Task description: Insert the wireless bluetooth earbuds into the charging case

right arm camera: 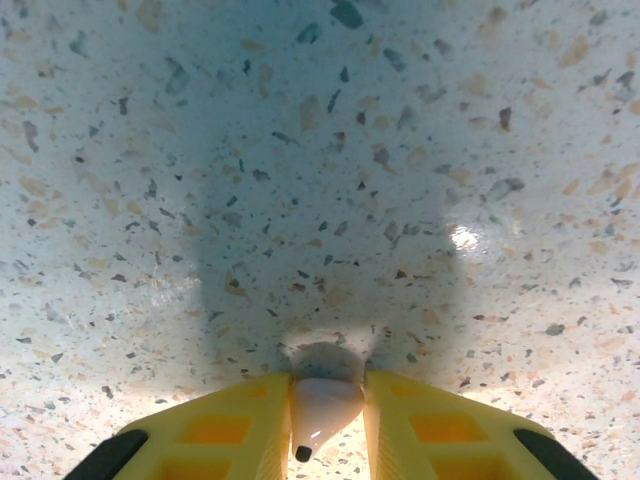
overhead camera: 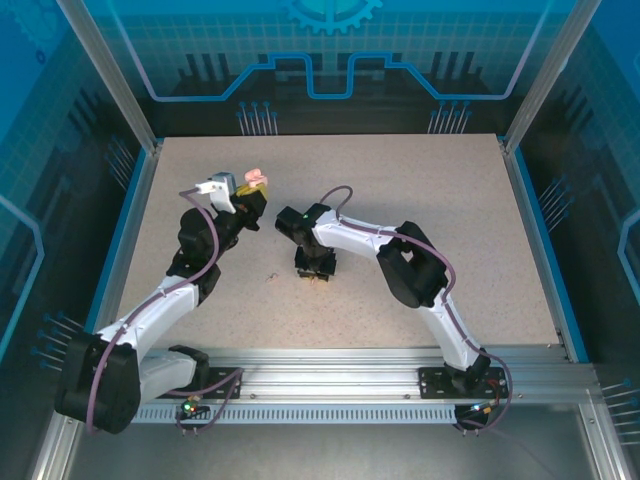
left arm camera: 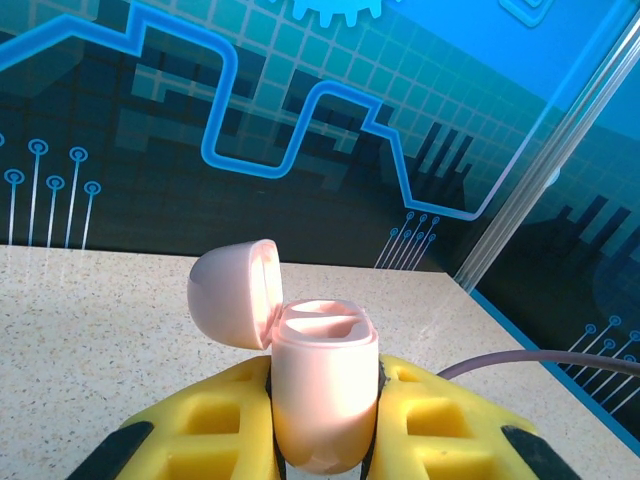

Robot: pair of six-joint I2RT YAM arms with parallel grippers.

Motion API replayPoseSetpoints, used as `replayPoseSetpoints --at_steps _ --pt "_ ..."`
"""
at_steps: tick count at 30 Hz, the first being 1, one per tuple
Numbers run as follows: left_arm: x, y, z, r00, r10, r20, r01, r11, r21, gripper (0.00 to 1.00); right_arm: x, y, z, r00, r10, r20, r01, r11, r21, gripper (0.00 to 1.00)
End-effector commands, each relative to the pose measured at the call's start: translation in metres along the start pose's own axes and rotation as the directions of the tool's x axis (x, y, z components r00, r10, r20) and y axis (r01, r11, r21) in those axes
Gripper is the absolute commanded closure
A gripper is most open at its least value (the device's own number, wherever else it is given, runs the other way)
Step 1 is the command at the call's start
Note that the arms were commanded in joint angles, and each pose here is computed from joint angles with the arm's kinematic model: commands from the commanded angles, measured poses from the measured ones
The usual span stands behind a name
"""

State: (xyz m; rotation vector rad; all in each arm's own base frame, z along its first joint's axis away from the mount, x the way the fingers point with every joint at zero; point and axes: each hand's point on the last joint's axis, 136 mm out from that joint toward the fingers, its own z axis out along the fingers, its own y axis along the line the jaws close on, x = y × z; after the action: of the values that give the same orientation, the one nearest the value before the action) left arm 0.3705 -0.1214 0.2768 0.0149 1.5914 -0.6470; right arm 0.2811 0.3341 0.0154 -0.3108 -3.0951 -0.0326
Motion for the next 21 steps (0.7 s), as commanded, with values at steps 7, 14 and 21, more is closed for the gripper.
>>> replayPoseSetpoints --at_steps 7,14,21 --pt "-0.009 -0.017 0.001 1.000 0.004 0.008 -0.005 0.998 0.066 1.00 -0.012 -0.010 0.004 1.000 -0.009 0.029 0.009 1.000 0.004 0.94" --pt "-0.009 -0.018 -0.003 0.999 0.022 0.034 -0.024 0.997 0.077 1.00 -0.020 -0.013 -0.028 0.990 -0.058 0.125 0.066 0.996 -0.055 0.99" --pt "0.006 -0.034 0.001 0.996 0.083 0.010 -0.084 0.982 0.167 1.00 -0.037 -0.026 -0.070 0.962 -0.117 0.249 0.145 0.984 -0.100 0.99"
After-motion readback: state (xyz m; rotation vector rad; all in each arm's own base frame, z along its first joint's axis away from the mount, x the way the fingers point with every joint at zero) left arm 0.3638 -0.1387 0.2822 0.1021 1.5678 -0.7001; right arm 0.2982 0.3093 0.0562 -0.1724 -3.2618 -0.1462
